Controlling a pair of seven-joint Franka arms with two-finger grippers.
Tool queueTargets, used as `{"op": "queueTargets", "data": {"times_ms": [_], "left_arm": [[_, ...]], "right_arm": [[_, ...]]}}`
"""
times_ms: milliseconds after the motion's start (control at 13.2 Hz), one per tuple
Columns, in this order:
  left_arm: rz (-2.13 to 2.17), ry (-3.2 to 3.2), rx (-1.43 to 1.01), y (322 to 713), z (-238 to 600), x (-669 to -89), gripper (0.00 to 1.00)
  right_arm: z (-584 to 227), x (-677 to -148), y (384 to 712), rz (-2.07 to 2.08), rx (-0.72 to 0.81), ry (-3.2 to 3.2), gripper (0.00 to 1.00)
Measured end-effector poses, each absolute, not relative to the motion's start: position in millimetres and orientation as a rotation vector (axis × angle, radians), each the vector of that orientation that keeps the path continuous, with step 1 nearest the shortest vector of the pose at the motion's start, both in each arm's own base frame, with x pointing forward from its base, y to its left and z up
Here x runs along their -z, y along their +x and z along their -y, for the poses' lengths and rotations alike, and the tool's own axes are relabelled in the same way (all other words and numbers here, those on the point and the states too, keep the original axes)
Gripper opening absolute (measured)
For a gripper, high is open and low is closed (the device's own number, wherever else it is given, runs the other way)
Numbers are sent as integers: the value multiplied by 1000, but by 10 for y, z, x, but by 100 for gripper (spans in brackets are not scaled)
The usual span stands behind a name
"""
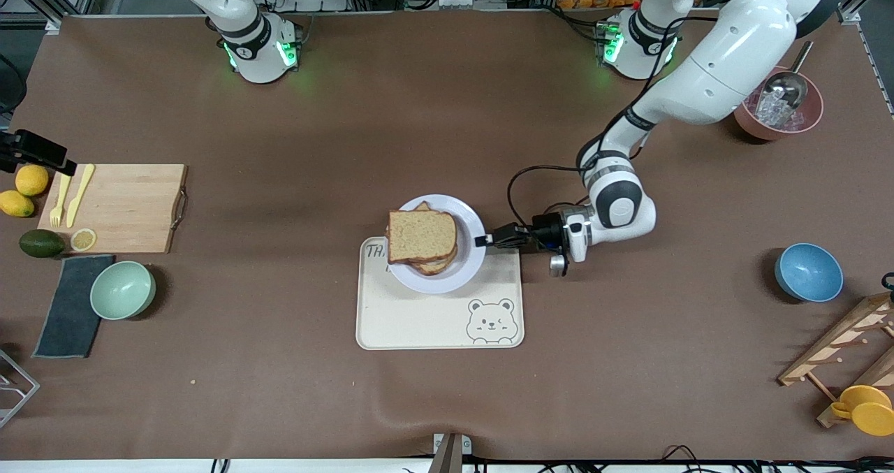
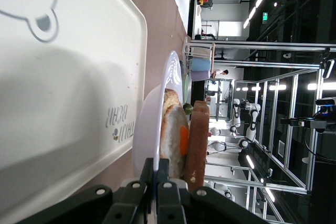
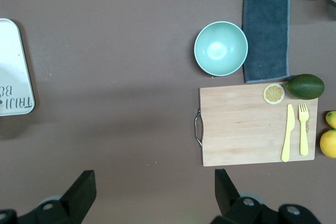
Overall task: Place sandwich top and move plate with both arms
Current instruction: 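Slide the plate with the left gripper onto the bear-print tray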
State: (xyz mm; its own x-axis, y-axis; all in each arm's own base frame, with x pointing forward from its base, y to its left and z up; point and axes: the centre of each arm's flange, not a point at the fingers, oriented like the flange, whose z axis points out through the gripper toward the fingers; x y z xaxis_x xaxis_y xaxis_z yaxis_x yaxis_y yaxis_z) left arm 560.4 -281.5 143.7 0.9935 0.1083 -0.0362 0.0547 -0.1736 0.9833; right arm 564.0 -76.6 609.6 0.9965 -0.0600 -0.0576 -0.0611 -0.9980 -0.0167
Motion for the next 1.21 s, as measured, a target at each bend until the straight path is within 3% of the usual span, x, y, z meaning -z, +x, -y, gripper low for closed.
{"op": "queueTargets", "data": {"times_ms": [531, 1213], "left_arm": [[-195, 1754, -21, 5973, 2475, -1606, 5], [-252, 1772, -20, 6078, 2244, -1101, 5]], "right_arm": [[697, -6041, 5681, -77, -100, -3122, 100], [702, -6049, 5681, -79, -97, -3122, 100]]}}
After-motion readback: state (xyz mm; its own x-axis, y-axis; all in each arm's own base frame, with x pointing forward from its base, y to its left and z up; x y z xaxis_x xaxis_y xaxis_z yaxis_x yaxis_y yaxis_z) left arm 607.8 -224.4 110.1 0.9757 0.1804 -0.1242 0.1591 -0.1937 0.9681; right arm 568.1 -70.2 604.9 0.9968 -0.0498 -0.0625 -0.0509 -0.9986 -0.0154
